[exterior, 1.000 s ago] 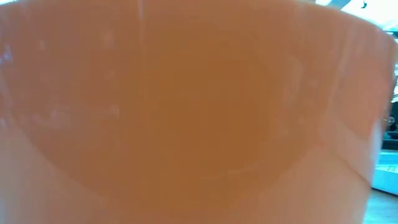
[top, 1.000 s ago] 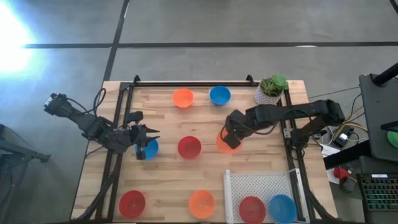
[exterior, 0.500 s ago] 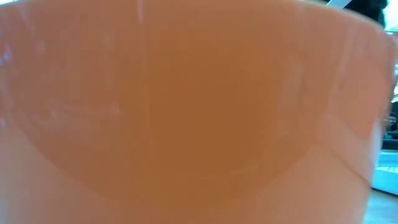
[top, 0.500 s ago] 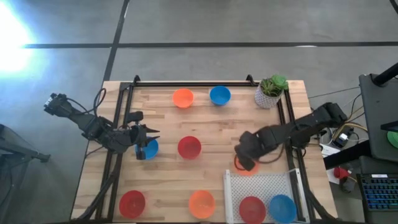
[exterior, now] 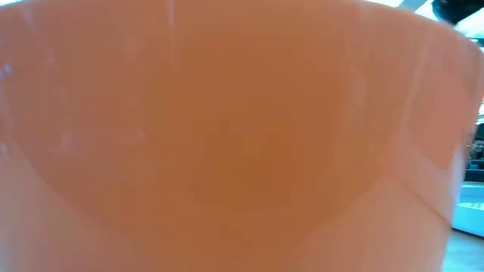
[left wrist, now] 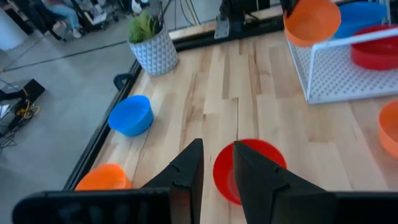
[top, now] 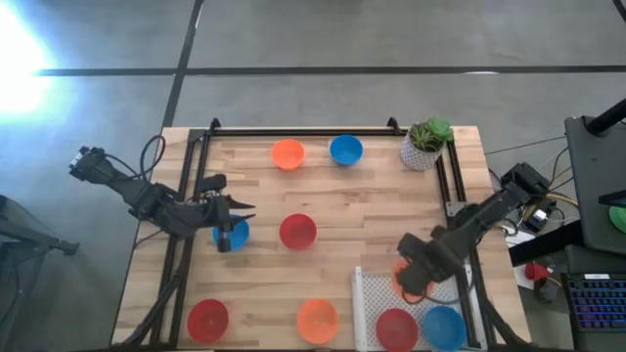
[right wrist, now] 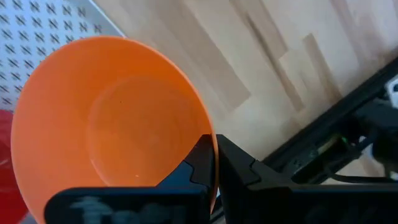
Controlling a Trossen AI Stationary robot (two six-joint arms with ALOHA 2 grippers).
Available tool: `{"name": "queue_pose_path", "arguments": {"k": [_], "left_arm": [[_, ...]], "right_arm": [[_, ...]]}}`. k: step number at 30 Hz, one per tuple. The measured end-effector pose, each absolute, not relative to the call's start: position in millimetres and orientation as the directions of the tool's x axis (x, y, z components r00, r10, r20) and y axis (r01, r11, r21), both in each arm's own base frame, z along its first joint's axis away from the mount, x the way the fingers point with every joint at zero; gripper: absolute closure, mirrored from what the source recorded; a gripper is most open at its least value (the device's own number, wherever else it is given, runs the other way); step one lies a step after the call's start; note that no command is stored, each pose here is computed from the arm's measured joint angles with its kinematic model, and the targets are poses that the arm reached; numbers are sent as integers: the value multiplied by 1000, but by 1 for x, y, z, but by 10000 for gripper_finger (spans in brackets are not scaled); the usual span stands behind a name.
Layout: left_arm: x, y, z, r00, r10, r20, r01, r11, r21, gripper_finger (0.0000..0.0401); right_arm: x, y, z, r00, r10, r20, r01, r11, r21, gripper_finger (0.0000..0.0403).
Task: Pick & Place Mini bowls
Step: Put the middle orange bowl on the shelf
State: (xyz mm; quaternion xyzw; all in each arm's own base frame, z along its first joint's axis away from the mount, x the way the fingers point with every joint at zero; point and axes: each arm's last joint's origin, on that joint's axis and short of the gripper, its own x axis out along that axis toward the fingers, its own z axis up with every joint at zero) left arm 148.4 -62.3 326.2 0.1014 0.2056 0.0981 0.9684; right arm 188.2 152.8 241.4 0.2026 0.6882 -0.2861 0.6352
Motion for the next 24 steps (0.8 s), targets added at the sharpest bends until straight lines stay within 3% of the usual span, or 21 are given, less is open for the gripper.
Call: {"name": "queue_pose_path", "arguments": {"k": [14, 24], "left_arm": [[168, -73, 326, 913, 234, -335, -125, 940, 317, 316], [182, -81, 319, 909, 236, -343, -106, 929, 356, 316]], "right_arm": [[170, 169, 198, -59, -48, -997, 645, 761, -75, 394], [170, 169, 190, -41, -30, -999, 655, 754, -50, 394]]}}
